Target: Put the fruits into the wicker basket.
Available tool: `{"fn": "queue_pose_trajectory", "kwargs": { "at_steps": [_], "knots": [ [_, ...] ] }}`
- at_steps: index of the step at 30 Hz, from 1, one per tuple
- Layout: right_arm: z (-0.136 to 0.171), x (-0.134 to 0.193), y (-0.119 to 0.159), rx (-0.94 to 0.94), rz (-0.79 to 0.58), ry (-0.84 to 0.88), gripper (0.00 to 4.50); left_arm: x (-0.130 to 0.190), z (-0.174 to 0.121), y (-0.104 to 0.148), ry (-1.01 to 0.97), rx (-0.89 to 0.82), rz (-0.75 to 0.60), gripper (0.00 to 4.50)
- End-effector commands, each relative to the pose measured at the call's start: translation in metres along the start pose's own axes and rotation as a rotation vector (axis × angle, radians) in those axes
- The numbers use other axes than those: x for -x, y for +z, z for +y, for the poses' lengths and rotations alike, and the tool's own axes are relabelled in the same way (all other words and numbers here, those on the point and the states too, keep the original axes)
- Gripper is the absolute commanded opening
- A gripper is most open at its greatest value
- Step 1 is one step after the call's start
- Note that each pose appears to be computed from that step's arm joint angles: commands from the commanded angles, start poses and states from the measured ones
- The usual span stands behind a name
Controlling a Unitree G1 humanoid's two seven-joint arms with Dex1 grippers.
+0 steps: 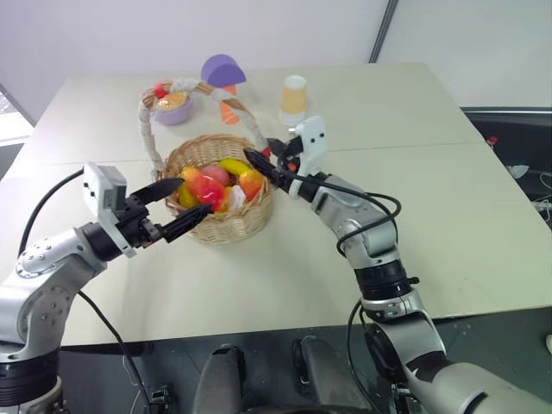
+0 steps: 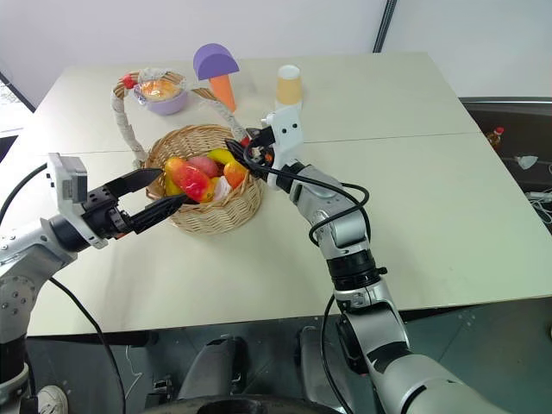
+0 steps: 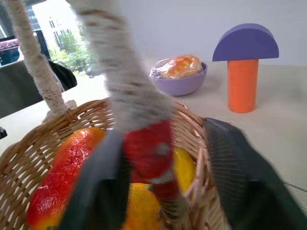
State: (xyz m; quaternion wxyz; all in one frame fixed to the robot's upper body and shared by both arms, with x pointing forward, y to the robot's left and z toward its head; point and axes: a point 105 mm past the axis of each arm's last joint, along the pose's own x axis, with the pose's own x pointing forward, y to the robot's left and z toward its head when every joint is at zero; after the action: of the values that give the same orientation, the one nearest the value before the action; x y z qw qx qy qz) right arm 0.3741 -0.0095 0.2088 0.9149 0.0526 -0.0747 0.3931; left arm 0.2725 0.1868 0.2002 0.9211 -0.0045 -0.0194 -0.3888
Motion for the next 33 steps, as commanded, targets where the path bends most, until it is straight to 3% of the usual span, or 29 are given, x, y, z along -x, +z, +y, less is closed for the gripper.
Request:
{"fn": "queue_pose_trajectory", "kwargs": {
  "at_steps": [1,4,6,14,19,23,31,33],
  "knots": [
    [0.003,0.007,0.023,0.037,-0.103,-0.001,0.19,-0.002,-0.007,0.009,-0.017,-0.04,-0.037,4.5],
    [-0.002,0.013,0.031,0.07,-0.135,-0.043,0.02,-0.005,-0.008,0.011,-0.034,-0.037,-0.048,4.5],
    [-0.022,0.029,0.044,0.129,-0.169,-0.145,0.02,-0.013,-0.012,0.012,-0.076,-0.034,-0.057,4.5],
    [-0.133,0.153,0.094,0.399,-0.173,-0.711,0.02,-0.046,-0.022,0.012,-0.225,-0.014,-0.073,4.5],
    [-0.171,0.205,0.089,0.435,-0.093,-0.946,0.02,-0.061,-0.025,0.014,-0.284,-0.016,-0.09,4.5],
    [-0.186,0.227,0.079,0.387,-0.079,-1.051,0.02,-0.066,-0.026,0.014,-0.307,-0.021,-0.092,4.5],
    [-0.178,0.248,0.098,0.457,-0.119,-1.096,3.87,-0.066,-0.019,0.014,-0.296,-0.028,-0.08,4.5],
    [-0.172,0.256,0.104,0.49,-0.114,-1.081,3.87,-0.066,-0.014,0.014,-0.277,-0.034,-0.077,4.5]
  ]
}}
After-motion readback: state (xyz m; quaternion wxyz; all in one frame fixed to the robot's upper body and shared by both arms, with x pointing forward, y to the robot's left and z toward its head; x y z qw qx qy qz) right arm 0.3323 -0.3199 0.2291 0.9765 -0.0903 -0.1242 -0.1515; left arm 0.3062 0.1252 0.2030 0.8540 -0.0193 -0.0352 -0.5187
